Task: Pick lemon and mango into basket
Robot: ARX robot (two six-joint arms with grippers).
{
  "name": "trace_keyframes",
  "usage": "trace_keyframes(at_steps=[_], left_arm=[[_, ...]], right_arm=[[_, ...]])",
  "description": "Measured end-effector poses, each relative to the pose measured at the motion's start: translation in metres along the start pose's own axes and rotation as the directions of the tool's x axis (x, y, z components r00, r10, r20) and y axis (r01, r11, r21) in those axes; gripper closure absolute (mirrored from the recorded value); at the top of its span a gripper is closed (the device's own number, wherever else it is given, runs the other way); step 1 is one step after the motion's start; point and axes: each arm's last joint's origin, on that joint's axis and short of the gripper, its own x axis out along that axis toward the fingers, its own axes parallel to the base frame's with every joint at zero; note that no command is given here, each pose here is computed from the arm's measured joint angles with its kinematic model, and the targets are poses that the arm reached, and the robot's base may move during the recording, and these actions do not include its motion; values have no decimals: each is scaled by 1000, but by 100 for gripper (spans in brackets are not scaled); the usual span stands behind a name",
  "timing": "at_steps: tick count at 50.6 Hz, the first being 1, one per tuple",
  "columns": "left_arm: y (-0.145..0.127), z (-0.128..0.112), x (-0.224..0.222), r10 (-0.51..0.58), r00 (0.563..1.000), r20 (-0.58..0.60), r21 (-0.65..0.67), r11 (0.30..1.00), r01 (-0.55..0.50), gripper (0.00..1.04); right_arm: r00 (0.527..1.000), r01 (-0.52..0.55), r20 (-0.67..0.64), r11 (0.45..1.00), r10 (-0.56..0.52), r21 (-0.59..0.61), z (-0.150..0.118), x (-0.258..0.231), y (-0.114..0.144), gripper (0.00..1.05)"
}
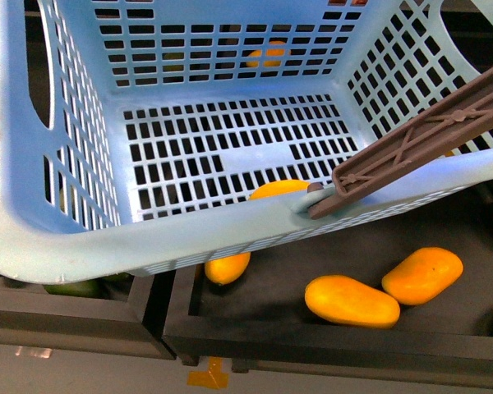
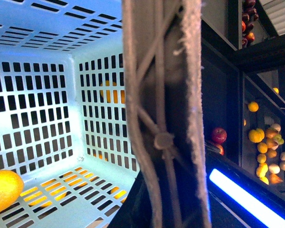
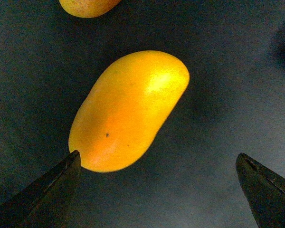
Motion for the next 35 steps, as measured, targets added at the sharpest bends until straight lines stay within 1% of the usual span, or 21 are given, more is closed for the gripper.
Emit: trace_keyframes(at_steps=[7, 23, 29, 35], left_arm=[[0, 0, 0, -5, 1000, -9, -2, 1000, 5, 100], [0, 0, 0, -5, 1000, -8, -3, 1000, 5, 100], [0, 0, 0, -3, 1000, -5, -2, 1000, 3, 100], [0, 0, 0, -4, 1000, -6, -3, 1000, 4, 100]], right_arm=[[1000, -6, -8, 1000, 6, 24, 1, 18, 15, 9], [1000, -27, -3, 999, 28, 38, 9, 37, 43, 9], [1000, -27, -4, 999, 27, 37, 11, 43, 49, 9], [1000, -6, -27, 999, 7, 32, 6, 50, 46, 9]])
